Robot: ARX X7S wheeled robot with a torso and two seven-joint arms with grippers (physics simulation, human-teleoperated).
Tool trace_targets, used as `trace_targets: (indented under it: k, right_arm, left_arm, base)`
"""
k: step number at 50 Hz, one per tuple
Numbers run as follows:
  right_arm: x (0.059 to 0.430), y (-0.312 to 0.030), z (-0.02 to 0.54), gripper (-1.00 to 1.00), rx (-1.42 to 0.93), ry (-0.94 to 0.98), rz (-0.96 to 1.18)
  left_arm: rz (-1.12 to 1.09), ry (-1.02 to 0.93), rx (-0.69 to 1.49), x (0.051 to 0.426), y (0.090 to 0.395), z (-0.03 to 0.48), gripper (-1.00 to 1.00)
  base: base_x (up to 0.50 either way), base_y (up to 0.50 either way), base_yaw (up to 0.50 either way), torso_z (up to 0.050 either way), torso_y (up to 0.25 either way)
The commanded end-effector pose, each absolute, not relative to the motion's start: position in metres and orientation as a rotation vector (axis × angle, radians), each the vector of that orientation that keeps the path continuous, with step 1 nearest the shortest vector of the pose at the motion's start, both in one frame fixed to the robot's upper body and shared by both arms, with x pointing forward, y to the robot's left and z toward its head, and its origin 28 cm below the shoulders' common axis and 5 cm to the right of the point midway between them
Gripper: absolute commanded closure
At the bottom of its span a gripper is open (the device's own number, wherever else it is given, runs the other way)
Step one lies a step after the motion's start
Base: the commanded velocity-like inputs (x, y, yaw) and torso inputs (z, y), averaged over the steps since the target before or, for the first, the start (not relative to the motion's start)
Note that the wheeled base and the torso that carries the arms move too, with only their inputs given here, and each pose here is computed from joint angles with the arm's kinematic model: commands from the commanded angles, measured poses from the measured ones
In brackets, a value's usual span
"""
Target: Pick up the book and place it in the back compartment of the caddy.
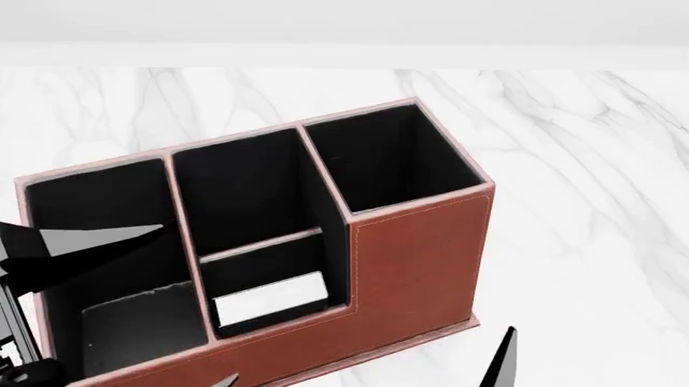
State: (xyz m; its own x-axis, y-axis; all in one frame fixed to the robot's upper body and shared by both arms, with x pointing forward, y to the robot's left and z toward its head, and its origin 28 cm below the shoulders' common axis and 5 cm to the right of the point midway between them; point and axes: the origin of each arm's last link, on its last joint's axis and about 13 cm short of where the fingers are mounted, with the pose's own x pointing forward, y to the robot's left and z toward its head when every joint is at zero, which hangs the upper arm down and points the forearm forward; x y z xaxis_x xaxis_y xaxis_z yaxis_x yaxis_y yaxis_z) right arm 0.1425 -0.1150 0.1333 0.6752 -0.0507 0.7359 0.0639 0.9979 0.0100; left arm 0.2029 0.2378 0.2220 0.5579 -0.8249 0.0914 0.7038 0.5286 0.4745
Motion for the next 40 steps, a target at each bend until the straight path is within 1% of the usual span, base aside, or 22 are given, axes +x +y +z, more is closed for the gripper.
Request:
trace_targets:
  k: [1, 17, 33, 40]
  right_arm:
    - [0.137, -0.116, 0.134, -1.00, -0.015, -0.847, -0.059]
    - [0.125, -0.116, 0.130, -1.00, -0.014, -0.887, -0.058]
    - [0.125, -0.115, 0.133, -1.00, -0.026, -0.891, -0.060]
    - [0.142, -0.114, 0.154, -1.00, -0.051, -0.878, -0.064]
  left_arm:
    - [-0.950, -0.345, 0.432, 0.199, 0.237, 0.224, -1.00]
    - [-0.939, -0.428, 0.500, 0.187, 0.235, 0.224, -1.00]
    - [-0.928, -0.425, 0.510, 0.189, 0.236, 0.227, -1.00]
    - [-0.933, -0.411, 0.519, 0.200, 0.235, 0.246, -1.00]
  base:
    - [0.00, 0.00, 0.00, 0.000, 0.000]
    - [0.00, 0.00, 0.00, 0.000, 0.000]
    - [0.00, 0.00, 0.00, 0.000, 0.000]
    - [0.00, 0.00, 0.00, 0.000, 0.000]
